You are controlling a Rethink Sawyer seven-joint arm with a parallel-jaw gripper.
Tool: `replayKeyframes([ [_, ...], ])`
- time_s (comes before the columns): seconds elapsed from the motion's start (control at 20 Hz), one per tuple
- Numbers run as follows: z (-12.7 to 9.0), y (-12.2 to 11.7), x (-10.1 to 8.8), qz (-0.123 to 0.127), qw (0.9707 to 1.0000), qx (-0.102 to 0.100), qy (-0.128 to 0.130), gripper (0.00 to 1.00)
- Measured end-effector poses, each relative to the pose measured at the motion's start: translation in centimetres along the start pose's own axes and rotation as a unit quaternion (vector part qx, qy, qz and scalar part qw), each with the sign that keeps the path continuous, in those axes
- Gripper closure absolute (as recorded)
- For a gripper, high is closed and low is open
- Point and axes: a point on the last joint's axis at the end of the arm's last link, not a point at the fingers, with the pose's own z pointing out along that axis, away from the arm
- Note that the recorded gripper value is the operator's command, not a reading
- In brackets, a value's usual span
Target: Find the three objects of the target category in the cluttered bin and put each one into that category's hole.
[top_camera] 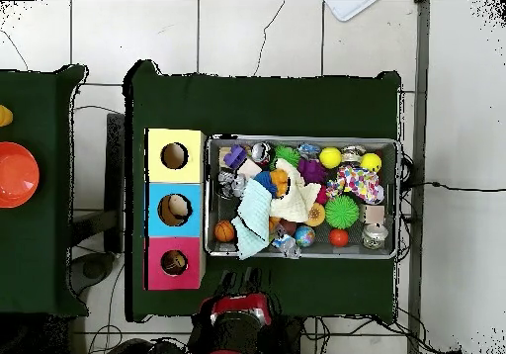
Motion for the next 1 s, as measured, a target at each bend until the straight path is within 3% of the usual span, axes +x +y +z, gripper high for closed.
replayKeyframes([
  [0.6,0.0,-1.3,0.2,0.018,0.9998,0.005,0.0,0.0],
  [1.0,-0.3,-3.0,0.1,0.045,0.9989,0.007,-0.01,0.0],
])
